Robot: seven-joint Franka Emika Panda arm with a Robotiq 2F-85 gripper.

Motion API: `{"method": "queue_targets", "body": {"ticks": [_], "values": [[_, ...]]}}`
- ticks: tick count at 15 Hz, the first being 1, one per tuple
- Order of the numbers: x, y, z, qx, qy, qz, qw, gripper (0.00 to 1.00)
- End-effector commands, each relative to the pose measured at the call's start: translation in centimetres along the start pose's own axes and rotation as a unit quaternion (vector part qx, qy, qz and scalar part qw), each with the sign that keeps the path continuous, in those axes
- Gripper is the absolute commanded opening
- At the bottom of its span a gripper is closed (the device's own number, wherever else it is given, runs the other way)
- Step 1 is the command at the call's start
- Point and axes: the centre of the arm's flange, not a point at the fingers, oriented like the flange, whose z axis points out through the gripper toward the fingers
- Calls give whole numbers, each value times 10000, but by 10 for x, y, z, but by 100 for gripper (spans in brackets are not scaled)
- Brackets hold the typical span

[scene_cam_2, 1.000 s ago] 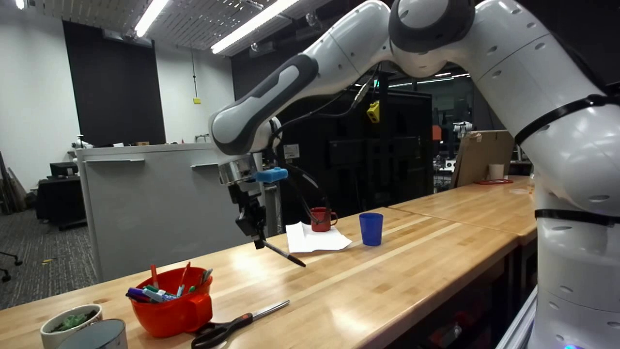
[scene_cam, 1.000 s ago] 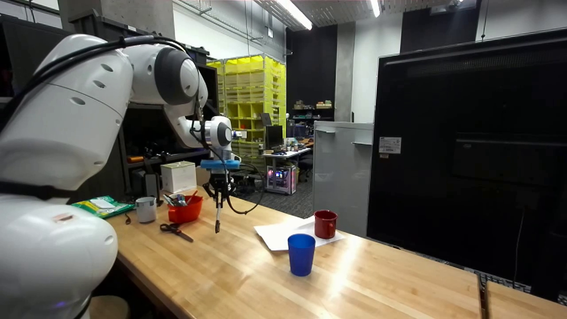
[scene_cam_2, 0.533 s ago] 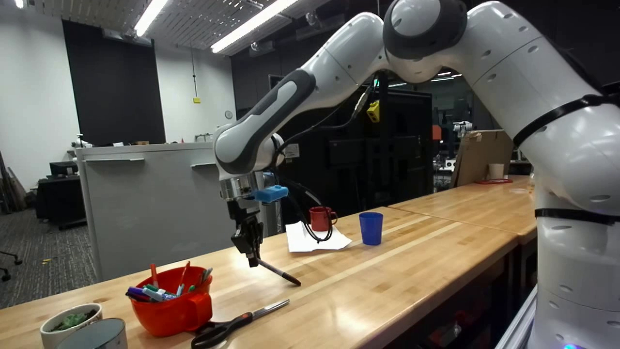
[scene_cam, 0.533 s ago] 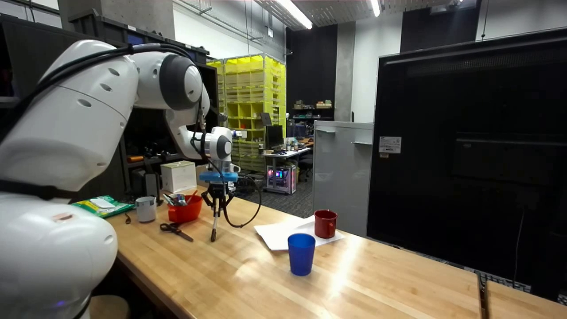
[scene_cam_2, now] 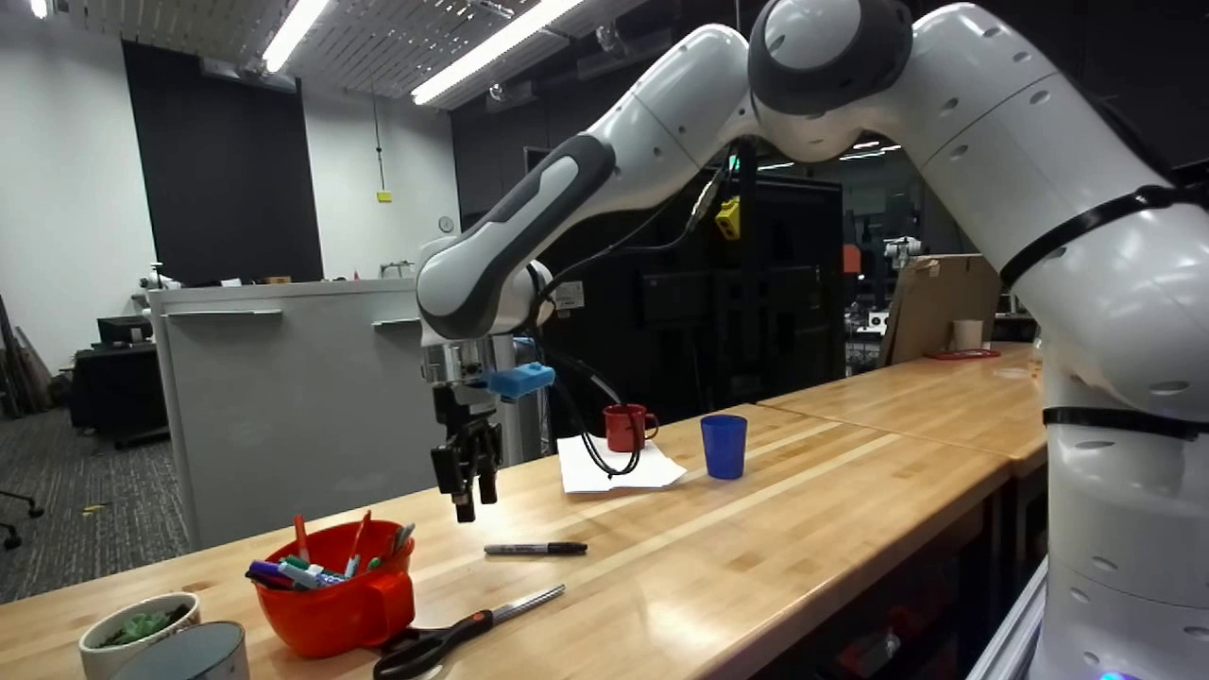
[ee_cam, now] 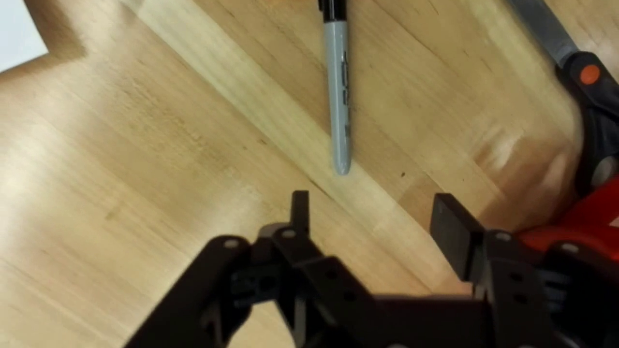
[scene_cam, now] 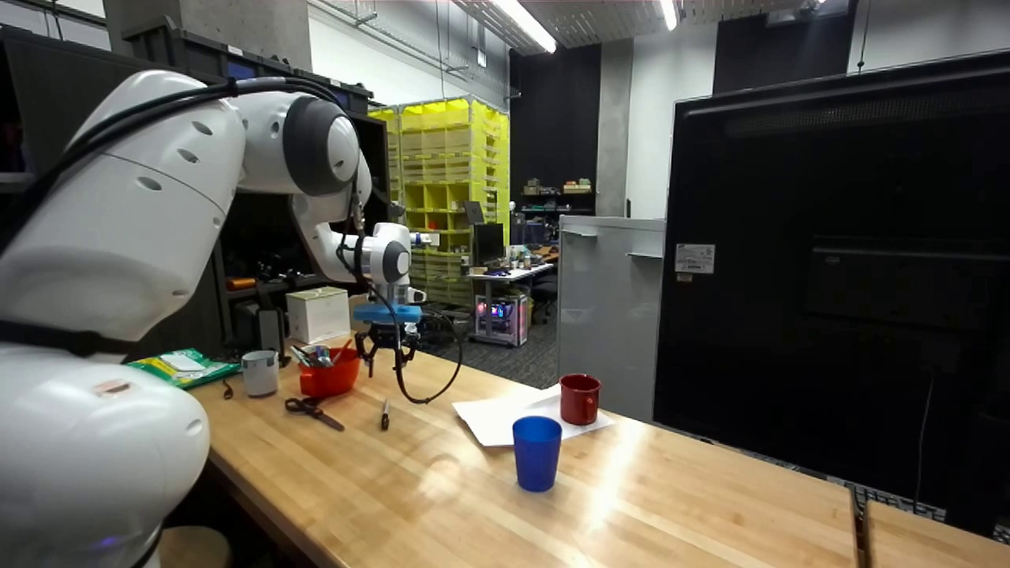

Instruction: Remove one marker from the red cup

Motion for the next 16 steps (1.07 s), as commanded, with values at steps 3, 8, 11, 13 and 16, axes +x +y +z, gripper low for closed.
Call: {"method": "queue_targets", "body": {"ticks": [3,8,11,13,16], "values": [[-8,-9,-36,-19,272,153,9995,100],[-16,-8,-57,20,393,393,9985,100],[-24,-5,-67,77,441,583,9973,100],[-30,-4,-73,92,468,705,9964,100],[-43,-2,-80,60,464,886,9950,100]]}}
